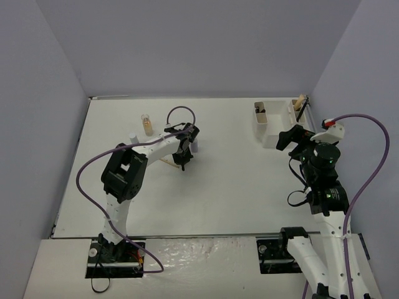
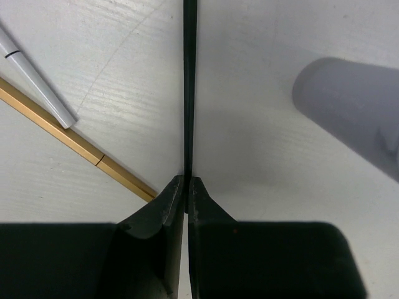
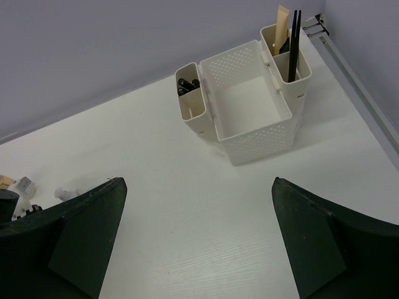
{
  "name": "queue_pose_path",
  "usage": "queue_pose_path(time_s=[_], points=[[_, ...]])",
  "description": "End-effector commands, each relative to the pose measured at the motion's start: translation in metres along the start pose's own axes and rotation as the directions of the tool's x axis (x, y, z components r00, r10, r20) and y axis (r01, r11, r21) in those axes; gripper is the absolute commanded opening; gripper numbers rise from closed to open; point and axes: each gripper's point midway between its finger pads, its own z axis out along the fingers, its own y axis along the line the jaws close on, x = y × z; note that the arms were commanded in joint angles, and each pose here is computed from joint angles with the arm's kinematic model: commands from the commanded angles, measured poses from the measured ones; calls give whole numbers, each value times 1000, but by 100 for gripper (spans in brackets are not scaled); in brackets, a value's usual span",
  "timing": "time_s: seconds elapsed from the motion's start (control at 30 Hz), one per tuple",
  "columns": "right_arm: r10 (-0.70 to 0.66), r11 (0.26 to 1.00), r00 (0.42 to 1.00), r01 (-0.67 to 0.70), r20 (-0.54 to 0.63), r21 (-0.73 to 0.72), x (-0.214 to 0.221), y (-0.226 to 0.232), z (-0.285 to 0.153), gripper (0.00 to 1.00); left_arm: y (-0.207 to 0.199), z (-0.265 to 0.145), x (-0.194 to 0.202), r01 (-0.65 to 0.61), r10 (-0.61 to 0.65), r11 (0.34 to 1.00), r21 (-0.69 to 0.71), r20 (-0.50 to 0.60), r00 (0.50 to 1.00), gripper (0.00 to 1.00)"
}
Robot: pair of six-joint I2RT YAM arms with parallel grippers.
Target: Organize the makeup
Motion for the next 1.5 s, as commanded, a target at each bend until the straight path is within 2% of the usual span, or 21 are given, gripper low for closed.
queue_pose_path(time_s=[0.0,0.2,0.3,0.37,0.43,0.5,0.57,0.73,0.8,0.97,1.17,1.27,1.37,1.47], points=[[-12,996,999,16,46,-83,-17,18,0,100,-2,-34,-19,-112,108,993,40,98,989,0],[-33,975,999,35,12,-218,-17,44,-2,100,-6,-74,-44,-167,142,982,92,231,962,0],[-47,936,998,31,-39,-352,-13,71,-5,100,-6,-109,-53,-212,156,967,140,332,930,0],[-45,893,997,10,-67,-450,-15,91,-12,99,-11,-134,-54,-284,183,940,190,422,888,0],[-30,864,996,-15,-82,-503,-18,104,-14,99,-21,-165,-62,-347,178,905,247,521,835,0],[-16,802,995,-48,-102,-595,-23,125,-19,98,-38,-191,-51,-475,210,826,304,616,760,0],[3,762,996,-63,-94,-644,-32,139,-23,97,-49,-220,-41,-545,194,754,367,669,718,0],[24,683,990,-120,-142,-721,-30,173,-25,92,-67,-268,-20,-643,153,632,433,744,651,0],[32,678,989,-129,-146,-724,-28,183,-21,90,-74,-290,-13,-671,127,585,455,766,630,0],[-5,631,986,-125,-165,-766,-9,224,-26,86,-88,-317,5,-718,123,501,482,782,611,0],[-7,661,985,-127,-174,-740,10,237,-12,78,-97,-344,12,-735,60,441,514,801,596,0],[-21,658,982,-126,-186,-742,19,244,-9,70,-97,-347,13,-736,54,434,519,801,596,0],[-28,669,981,-125,-193,-733,25,245,-5,57,-97,-351,14,-738,45,424,524,802,596,0],[-31,680,981,-118,-189,-724,28,243,-4,38,-96,-350,15,-735,45,425,528,799,600,0]])
